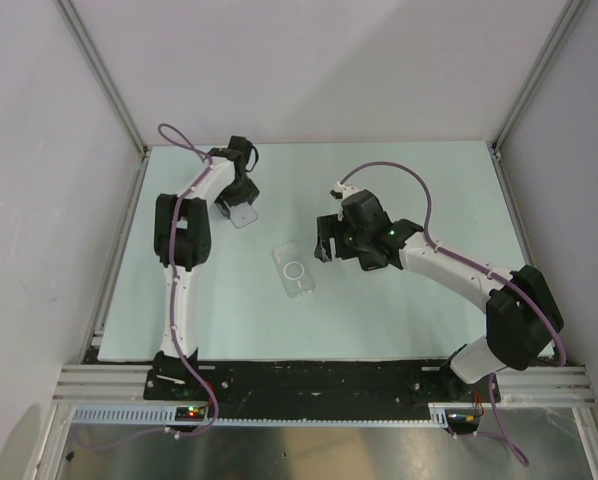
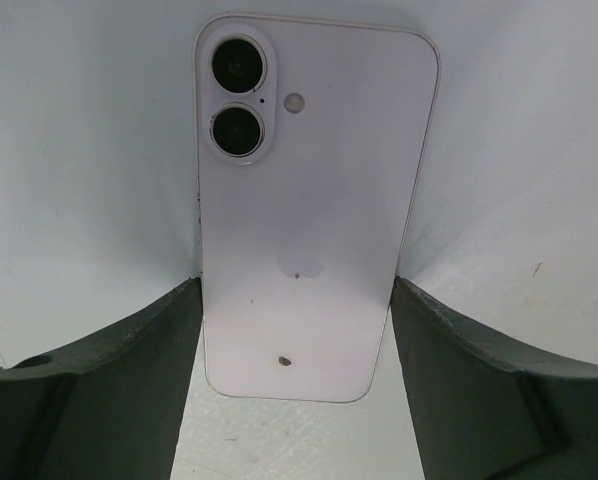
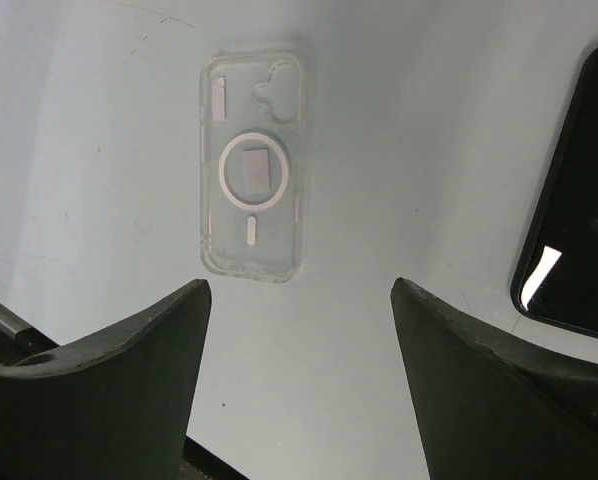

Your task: Put the phone into the phone case

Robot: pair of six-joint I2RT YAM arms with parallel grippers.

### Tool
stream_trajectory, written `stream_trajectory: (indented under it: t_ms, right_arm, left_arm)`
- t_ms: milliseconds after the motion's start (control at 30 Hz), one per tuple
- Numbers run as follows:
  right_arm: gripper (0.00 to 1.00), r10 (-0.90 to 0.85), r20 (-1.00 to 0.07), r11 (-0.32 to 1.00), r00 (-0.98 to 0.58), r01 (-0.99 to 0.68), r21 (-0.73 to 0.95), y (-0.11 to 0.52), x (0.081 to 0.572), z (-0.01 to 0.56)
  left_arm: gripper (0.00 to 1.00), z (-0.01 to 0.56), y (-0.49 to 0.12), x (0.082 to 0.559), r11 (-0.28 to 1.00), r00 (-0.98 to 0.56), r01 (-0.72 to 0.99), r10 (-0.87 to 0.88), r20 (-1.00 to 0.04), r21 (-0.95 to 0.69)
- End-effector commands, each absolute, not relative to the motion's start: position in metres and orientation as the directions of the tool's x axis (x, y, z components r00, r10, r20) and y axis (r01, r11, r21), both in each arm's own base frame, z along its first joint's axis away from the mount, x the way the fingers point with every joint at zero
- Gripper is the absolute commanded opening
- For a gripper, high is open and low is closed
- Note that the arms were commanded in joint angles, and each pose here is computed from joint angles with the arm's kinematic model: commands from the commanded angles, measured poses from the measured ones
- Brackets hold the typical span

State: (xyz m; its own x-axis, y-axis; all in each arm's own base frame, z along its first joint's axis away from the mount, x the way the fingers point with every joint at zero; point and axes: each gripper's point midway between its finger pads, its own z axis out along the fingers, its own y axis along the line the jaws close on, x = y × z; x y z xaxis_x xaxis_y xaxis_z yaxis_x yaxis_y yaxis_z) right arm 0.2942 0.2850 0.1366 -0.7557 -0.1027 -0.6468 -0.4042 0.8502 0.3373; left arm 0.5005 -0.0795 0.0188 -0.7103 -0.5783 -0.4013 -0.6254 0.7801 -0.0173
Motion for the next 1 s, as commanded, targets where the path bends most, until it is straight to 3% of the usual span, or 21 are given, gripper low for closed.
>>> stream_trajectory:
  t_ms: [0, 100, 200, 733, 967]
  right_arm:
    - [0.78, -0.06, -0.684, 0.833, -0.727, -0.414, 0.367, 0.287, 0.297, 0.156]
    - [0.78, -0.057, -0.684, 0.836, -0.728, -0.409, 0.366, 0.285, 0.299, 0.156]
    - [0.78, -0.055, -0.683, 0.837, -0.729, -0.406, 0.366, 0.284, 0.299, 0.155]
    - [0.78, -0.078, -0.658, 0.833, -0.749, -0.411, 0.37, 0.291, 0.299, 0.138]
    - [0.8, -0.131, -0.661, 0.826, -0.739, -0.45, 0.339, 0.306, 0.295, 0.121]
  left_arm:
    - [0.74, 0.019, -0.08, 0.473, 0.788, -0.746, -0.615, -0.571, -0.343, 0.026]
    - [0.63, 0.02, -0.08, 0.464, 0.792, -0.755, -0.609, -0.566, -0.331, 0.034]
    - [0.59, 0.023, -0.079, 0.453, 0.799, -0.763, -0.6, -0.556, -0.329, 0.043]
    - [0.58, 0.002, -0.116, 0.302, 0.83, -0.801, -0.557, -0.541, -0.256, -0.011]
    - [0.63, 0.008, -0.132, 0.271, 0.844, -0.806, -0.532, -0.531, -0.26, -0.074]
